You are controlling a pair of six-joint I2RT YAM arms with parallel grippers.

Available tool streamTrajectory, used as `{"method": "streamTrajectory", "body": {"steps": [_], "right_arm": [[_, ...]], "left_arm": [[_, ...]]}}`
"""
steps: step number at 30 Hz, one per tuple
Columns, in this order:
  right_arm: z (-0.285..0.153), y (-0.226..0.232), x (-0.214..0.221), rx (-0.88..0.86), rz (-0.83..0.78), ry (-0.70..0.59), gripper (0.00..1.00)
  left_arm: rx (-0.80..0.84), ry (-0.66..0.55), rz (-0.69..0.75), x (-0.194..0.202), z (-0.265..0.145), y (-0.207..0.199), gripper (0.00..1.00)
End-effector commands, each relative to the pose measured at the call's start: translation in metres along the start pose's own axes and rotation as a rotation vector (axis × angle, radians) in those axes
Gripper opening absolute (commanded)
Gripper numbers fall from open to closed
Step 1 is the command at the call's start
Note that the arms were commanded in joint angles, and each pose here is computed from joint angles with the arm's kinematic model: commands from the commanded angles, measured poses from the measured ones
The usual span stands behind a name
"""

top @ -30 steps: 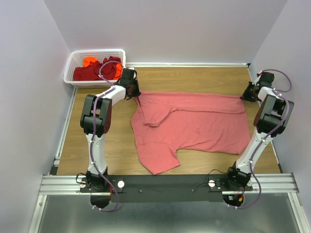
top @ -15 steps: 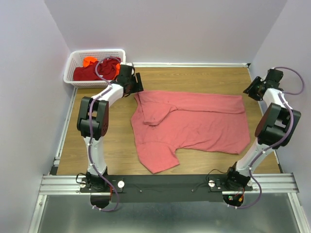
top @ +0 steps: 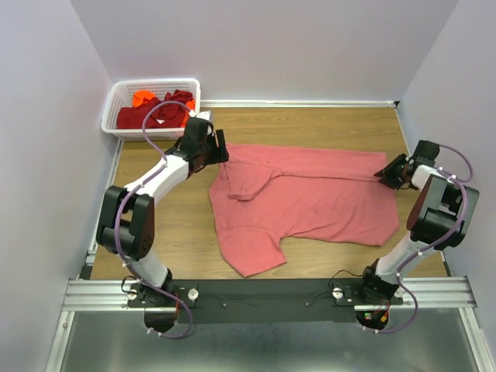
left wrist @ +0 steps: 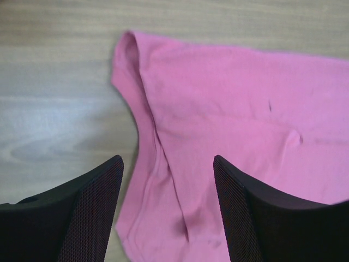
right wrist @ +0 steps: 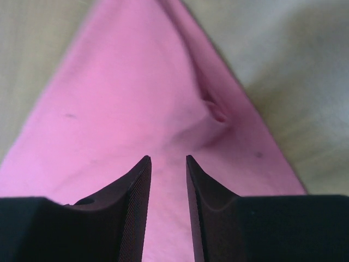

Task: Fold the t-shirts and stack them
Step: Fold the tshirt

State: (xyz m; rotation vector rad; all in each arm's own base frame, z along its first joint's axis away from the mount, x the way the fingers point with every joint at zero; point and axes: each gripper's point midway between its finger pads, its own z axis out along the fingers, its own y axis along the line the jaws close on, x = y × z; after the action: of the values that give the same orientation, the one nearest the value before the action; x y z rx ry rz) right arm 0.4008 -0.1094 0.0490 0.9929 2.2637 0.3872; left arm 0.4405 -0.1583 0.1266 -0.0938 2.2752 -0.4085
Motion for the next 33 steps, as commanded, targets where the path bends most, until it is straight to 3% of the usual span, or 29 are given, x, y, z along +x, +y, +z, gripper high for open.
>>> {"method": "streamTrajectory", "body": {"steps": [1,11,17,22,27,33], "right_arm": [[0.01,-0.028,0.002,0.061,0.065,-0.043,0.39],[-0.002,-0.045,-0.007,0.156,0.034,-0.12,0.39],[-0.021,-0.008,-0.008,-0.004,0.046,-0.108,0.39],[-0.028,0.006,-0.026,-0.032,0.063,-0.149,0.38],[-0.009,-0.008,-0.034,0.028,0.072,-0.154,0.34],[0.019,-0.051,-0.012,0.128,0.121,-0.103,0.33]], "left_arm": [[-0.008,-0.01,0.066,0.021,-0.025,-0.007,0.75],[0.046,-0.018,0.226,0.071,-0.056,-0.054,0.71],[0.021,-0.052,0.327,0.071,-0.064,-0.072,0.71],[0.039,-0.037,0.341,0.079,-0.063,-0.082,0.7],[0.037,-0.034,0.346,0.083,-0.063,-0.084,0.69],[0.028,-0.025,0.342,0.086,-0.063,-0.085,0.69]]}}
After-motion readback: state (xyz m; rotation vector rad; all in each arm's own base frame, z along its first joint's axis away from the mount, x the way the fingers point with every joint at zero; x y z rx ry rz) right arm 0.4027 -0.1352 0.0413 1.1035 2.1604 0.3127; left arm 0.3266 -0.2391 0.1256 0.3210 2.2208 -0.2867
